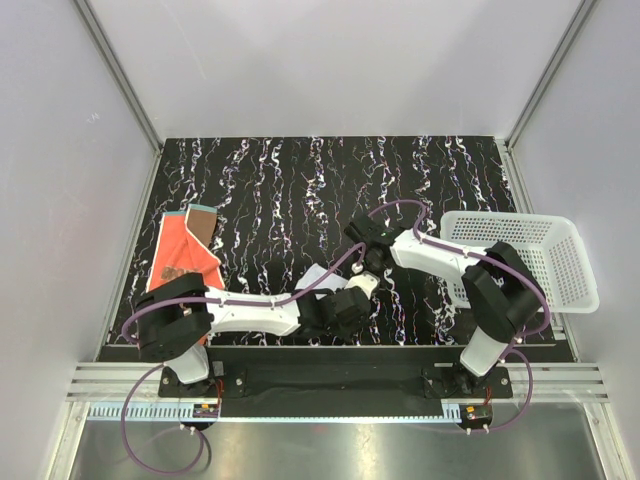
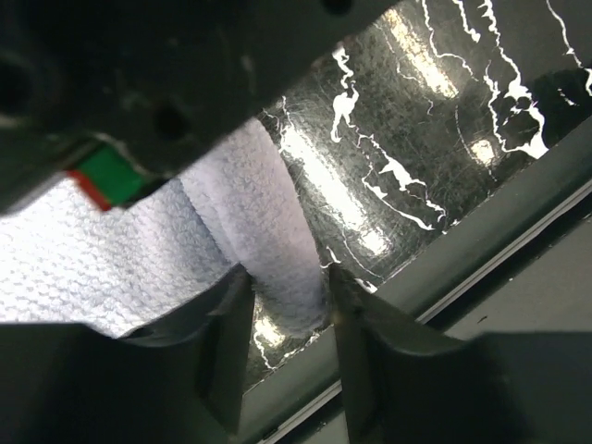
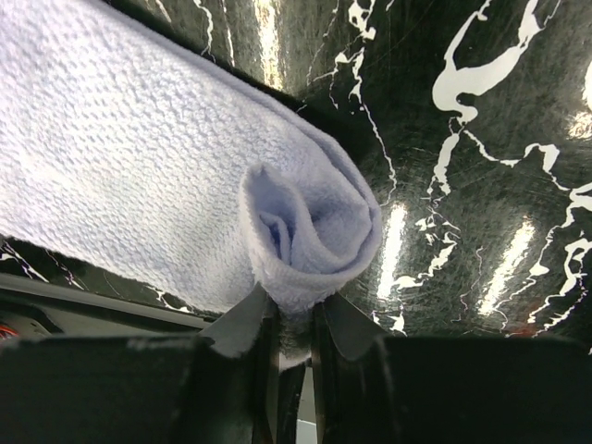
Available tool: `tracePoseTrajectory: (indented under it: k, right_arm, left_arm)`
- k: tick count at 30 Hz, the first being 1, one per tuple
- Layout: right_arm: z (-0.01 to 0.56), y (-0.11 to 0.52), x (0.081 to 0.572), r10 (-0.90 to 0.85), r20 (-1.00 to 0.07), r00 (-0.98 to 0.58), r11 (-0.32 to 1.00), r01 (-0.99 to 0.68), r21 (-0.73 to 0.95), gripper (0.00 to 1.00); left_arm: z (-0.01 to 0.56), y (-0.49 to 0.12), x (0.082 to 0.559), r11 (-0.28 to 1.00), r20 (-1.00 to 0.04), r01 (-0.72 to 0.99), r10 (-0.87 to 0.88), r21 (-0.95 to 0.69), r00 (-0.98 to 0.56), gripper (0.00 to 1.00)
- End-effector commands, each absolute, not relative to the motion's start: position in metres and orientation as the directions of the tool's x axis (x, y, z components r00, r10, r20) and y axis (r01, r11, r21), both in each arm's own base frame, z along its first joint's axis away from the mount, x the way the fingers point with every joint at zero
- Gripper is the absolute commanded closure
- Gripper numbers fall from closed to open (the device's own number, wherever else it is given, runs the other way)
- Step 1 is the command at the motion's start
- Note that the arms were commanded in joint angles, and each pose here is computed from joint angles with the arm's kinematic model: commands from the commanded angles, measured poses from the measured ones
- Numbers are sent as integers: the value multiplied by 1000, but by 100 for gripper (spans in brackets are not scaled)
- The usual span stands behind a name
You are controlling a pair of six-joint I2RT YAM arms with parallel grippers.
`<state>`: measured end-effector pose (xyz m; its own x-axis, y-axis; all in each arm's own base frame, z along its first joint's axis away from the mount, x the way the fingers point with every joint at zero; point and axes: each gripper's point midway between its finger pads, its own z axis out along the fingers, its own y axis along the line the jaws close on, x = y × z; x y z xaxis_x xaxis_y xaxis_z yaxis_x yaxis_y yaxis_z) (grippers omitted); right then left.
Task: Roll the towels
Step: Roll the towel
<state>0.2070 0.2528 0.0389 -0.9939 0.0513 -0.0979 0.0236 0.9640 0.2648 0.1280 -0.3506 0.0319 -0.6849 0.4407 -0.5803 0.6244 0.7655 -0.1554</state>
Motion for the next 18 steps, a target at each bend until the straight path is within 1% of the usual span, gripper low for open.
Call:
tracePoseTrajectory:
  k: [1,2,3,4,6,7,9,10,11,13,14,16,17,18]
  right_arm:
    - [61,280,208,19,-135,-991,935,-30,353,90]
    - [60,281,208,19,-132,-991,934,-29,355,90]
    - [61,281,208,19,-132,-991,934,-30,357,90]
    - [61,281,208,20,-131,-991,934,-28,357,90]
    - [61,282,208,18,-130,-991,933,-30,359,90]
    - [60,281,207,18,-129,-991,933,-30,358,90]
    - [59,281,206,17,-126,-992,933,-29,357,89]
    - [59,281,206,14,-125,-992,934,-32,357,88]
    - [58,281,207,14,-124,-992,934,-31,356,83]
    - [57,280,207,4,-125,-992,937,-39,346,77]
    - [54,279,208,2,-123,-992,941,-40,337,72]
    - [55,277,212,-2,-124,-992,944,-43,327,67]
    - [53,276,213,-5,-121,-993,946,-44,322,61]
    - [54,275,216,-3,-122,-992,947,-42,318,57]
  left_arm:
    - [35,-366,135,759,-631,628,404,-174,-663,70]
    - [34,-364,136,763,-630,624,404,-167,-663,74]
    - [33,-362,136,769,-633,620,404,-157,-660,80]
    - [33,-360,137,773,-633,615,400,-154,-662,83]
    - [35,-358,138,777,-638,611,397,-148,-660,86]
    - [37,-357,138,777,-642,611,393,-151,-658,90]
    - [40,-357,136,769,-640,620,400,-154,-656,93]
    - [42,-357,135,766,-641,622,397,-163,-657,96]
    - [42,-356,134,761,-639,626,399,-168,-657,97]
    - [48,-358,130,749,-642,632,389,-197,-661,100]
    - [47,-356,129,750,-638,631,389,-199,-664,100]
    - [49,-355,126,744,-639,633,383,-215,-667,100]
    - [49,-353,125,744,-638,633,384,-215,-668,100]
    - [48,-350,125,746,-636,630,383,-215,-670,100]
